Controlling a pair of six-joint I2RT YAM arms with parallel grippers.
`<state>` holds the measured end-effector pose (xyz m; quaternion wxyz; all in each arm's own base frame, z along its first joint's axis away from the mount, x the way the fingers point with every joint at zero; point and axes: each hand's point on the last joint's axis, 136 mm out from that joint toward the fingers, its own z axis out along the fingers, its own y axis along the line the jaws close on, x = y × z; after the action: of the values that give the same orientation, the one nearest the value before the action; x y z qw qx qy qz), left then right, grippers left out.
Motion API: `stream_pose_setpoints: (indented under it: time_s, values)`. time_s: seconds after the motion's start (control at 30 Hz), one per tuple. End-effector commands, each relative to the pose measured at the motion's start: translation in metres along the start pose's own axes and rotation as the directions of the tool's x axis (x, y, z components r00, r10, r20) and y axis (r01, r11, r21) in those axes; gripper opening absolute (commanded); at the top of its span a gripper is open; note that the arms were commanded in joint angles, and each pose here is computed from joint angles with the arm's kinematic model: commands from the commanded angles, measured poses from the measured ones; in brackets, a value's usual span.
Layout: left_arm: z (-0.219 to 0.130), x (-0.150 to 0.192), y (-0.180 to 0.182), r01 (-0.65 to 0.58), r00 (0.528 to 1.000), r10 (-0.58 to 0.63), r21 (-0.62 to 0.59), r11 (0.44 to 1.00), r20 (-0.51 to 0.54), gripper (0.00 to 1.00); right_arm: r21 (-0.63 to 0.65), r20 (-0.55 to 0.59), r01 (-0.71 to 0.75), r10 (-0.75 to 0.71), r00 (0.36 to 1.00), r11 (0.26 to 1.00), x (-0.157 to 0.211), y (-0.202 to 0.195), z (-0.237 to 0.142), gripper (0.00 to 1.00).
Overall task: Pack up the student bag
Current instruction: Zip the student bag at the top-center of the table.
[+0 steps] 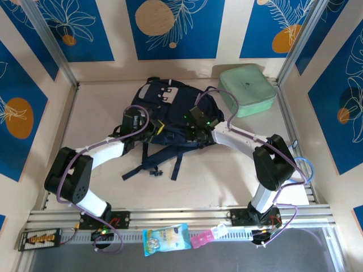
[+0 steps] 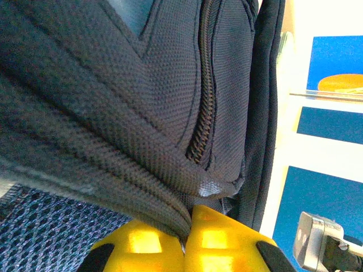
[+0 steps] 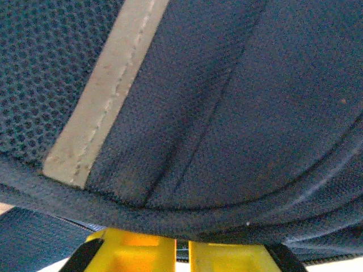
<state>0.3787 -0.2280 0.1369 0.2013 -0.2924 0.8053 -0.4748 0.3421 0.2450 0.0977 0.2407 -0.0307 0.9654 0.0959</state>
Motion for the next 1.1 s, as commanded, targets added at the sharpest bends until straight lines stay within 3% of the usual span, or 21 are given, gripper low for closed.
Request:
stream_pose_setpoints:
  time_s: [0.0, 0.2, 0.4, 0.5, 0.77, 0.9, 1.07]
  values:
    - [-0.006, -0.013, -0.022, -0.057, 0.998, 0.055, 0.051, 0.997, 0.025, 0.00, 0.048, 0.109, 0.055, -0.060, 0.992, 0.997, -0.018, -0.012, -0.010, 0.10]
    - [-0.019, -0.032, -0.004, -0.069, 0.996, 0.068, 0.000, 0.998, 0.063, 0.00, 0.123, 0.155, 0.109, -0.128, 0.980, 0.986, -0.027, -0.048, -0.024, 0.09]
    - [-0.028, -0.048, 0.011, -0.100, 0.990, 0.105, -0.058, 0.993, 0.091, 0.00, 0.107, 0.135, 0.133, -0.147, 0.980, 0.985, -0.031, -0.058, -0.024, 0.09]
    - [-0.029, -0.056, 0.015, -0.129, 0.987, 0.136, -0.088, 0.988, 0.087, 0.08, -0.012, 0.117, 0.168, -0.166, 0.979, 0.986, -0.031, -0.031, -0.022, 0.08]
    - [-0.082, -0.079, 0.060, -0.138, 0.969, 0.183, -0.247, 0.959, 0.168, 0.48, -0.429, 0.095, 0.275, -0.259, 0.961, 0.860, -0.021, 0.079, -0.040, 0.02]
    - [-0.103, -0.071, 0.056, -0.144, 0.967, 0.187, -0.232, 0.962, 0.176, 0.57, -0.553, 0.083, 0.263, -0.262, 0.961, 0.790, -0.021, 0.119, -0.045, 0.01]
    - [-0.095, -0.045, 0.033, -0.098, 0.988, 0.107, -0.081, 0.992, 0.112, 0.58, -0.622, 0.067, 0.262, -0.283, 0.957, 0.738, -0.022, 0.160, -0.046, 0.00]
